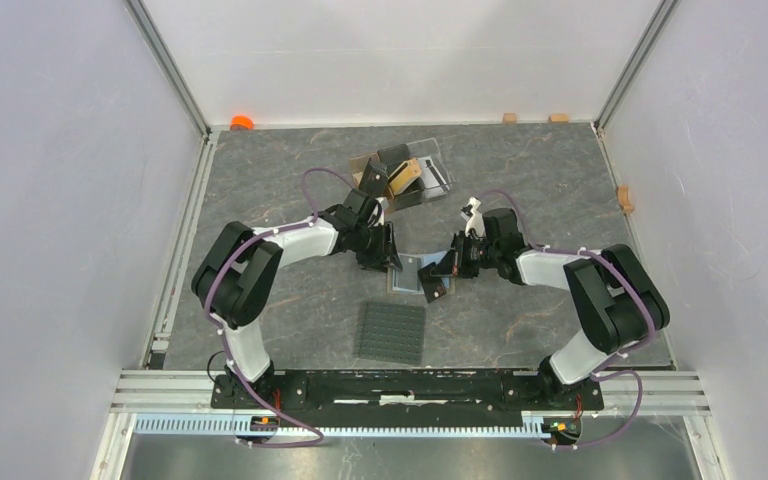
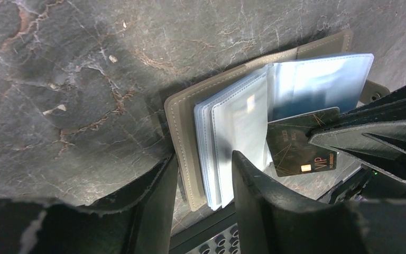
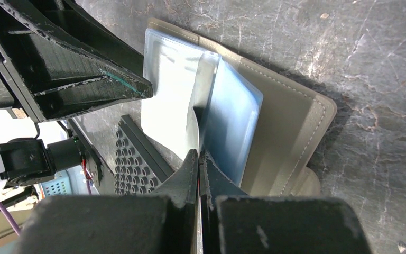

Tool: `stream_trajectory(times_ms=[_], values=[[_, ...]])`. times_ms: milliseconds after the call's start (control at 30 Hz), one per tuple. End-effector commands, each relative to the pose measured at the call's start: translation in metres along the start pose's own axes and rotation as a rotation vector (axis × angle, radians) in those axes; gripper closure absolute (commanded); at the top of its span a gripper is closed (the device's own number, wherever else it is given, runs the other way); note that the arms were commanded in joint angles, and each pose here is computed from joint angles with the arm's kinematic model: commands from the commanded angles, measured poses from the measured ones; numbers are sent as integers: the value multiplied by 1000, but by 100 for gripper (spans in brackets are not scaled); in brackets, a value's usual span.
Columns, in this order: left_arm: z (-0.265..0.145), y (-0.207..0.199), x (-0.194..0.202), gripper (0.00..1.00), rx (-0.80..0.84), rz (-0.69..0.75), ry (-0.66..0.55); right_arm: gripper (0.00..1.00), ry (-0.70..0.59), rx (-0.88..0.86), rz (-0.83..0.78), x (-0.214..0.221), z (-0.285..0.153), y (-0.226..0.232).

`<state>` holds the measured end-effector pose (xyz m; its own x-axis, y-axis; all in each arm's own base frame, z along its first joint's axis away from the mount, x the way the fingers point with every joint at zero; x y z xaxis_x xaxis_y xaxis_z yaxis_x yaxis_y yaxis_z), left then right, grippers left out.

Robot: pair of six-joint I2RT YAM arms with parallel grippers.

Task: Put the credit cards into the card holder
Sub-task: Insert the credit card into the card holder.

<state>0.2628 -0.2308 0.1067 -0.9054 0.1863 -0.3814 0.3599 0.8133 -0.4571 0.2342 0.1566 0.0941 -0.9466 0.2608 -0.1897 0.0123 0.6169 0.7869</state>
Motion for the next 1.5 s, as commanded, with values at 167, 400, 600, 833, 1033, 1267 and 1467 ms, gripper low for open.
stream_trajectory(times_ms=[167, 400, 600, 833, 1033, 1267, 1467], values=[[9, 9, 4, 55, -66, 31, 38, 100, -62, -44, 21, -6, 10, -3], [10, 9, 6, 61, -60, 21, 47, 100, -116, -18, 52, -10, 18, -10], [9, 7, 8, 65, -43, 11, 52, 100, -145, 7, 67, -8, 23, -20], [10, 6, 11, 69, -16, -3, 54, 100, -181, -23, 79, -1, 25, -26], [9, 4, 11, 69, 0, -13, 51, 100, -210, -39, 68, 0, 26, -26], [9, 2, 11, 70, 15, -17, 51, 100, -237, -40, 65, 3, 31, -26], [8, 1, 12, 70, 19, -16, 50, 100, -228, -27, 65, 9, 37, -26]])
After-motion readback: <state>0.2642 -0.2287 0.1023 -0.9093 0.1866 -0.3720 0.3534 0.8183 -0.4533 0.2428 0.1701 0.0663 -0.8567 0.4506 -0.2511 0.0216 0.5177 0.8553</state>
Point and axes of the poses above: each gripper's point midway between its finger pads, its own z axis out along the fingers, its own y axis along the line the jaws close on, x = y × z, the point moved 10 cm from there along -z, back along the fingers, and after that the axes turned 12 degrees about z, right-handed, at the moved point
